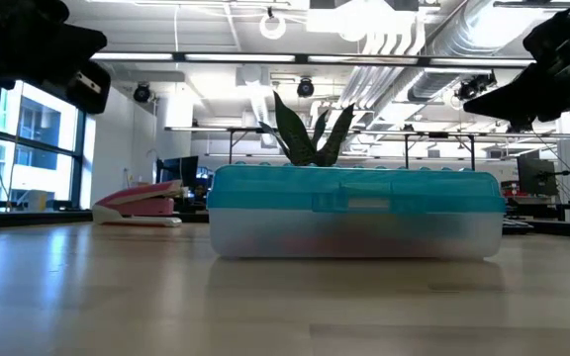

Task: Pack school essentials
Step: Return to Home Position

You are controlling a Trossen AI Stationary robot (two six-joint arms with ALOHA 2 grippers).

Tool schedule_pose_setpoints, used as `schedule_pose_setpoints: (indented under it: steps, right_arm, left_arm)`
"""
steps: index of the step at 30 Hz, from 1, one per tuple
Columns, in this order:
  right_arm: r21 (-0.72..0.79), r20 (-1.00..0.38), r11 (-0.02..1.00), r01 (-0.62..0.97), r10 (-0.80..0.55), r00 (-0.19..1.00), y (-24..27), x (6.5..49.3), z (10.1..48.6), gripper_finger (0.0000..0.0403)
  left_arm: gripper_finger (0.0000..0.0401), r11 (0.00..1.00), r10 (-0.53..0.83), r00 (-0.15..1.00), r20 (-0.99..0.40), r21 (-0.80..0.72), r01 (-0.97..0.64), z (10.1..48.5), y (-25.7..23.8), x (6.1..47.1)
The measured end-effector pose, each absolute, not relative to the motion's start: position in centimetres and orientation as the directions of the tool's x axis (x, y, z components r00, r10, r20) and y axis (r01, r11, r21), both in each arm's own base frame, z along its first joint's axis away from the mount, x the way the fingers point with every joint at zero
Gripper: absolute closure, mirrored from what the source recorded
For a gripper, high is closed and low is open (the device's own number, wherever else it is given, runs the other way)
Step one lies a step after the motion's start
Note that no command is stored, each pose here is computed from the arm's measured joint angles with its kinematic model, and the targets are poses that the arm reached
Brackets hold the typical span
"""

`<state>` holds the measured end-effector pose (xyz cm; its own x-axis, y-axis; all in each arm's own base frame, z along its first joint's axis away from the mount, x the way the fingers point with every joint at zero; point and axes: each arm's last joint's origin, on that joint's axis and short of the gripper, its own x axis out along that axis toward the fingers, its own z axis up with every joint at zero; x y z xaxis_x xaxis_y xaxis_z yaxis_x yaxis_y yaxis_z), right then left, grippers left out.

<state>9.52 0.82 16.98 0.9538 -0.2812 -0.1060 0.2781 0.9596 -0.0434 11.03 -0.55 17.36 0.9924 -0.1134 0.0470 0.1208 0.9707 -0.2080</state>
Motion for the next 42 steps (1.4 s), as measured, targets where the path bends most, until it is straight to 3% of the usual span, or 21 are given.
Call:
schedule_pose_setpoints:
  steps: [14,20,27,42]
  right_arm:
    - [-0.101,-0.083,0.931,0.350,-0.358,0.930,-0.4,9.4,17.2,0.0402]
    - [-0.095,-0.099,0.947,0.308,-0.316,0.943,-0.8,9.5,17.1,0.0402]
    - [-0.047,-0.116,0.970,0.239,-0.243,0.963,-1.0,9.6,16.9,0.0402]
    - [-0.062,-0.187,0.965,0.255,-0.262,0.947,-1.2,10.0,16.4,0.0402]
  left_arm:
    - [0.0401,0.982,-0.112,0.994,0.007,-0.151,0.111,17.4,-0.5,9.5]
    - [0.0401,0.992,-0.098,0.995,-0.009,-0.079,0.097,17.7,-0.5,9.4]
    - [0.0401,0.999,0.007,0.999,-0.033,-0.039,-0.008,17.2,-0.2,9.5]
    - [0.0400,0.999,0.012,0.999,-0.037,-0.030,-0.013,17.1,-0.1,9.5]
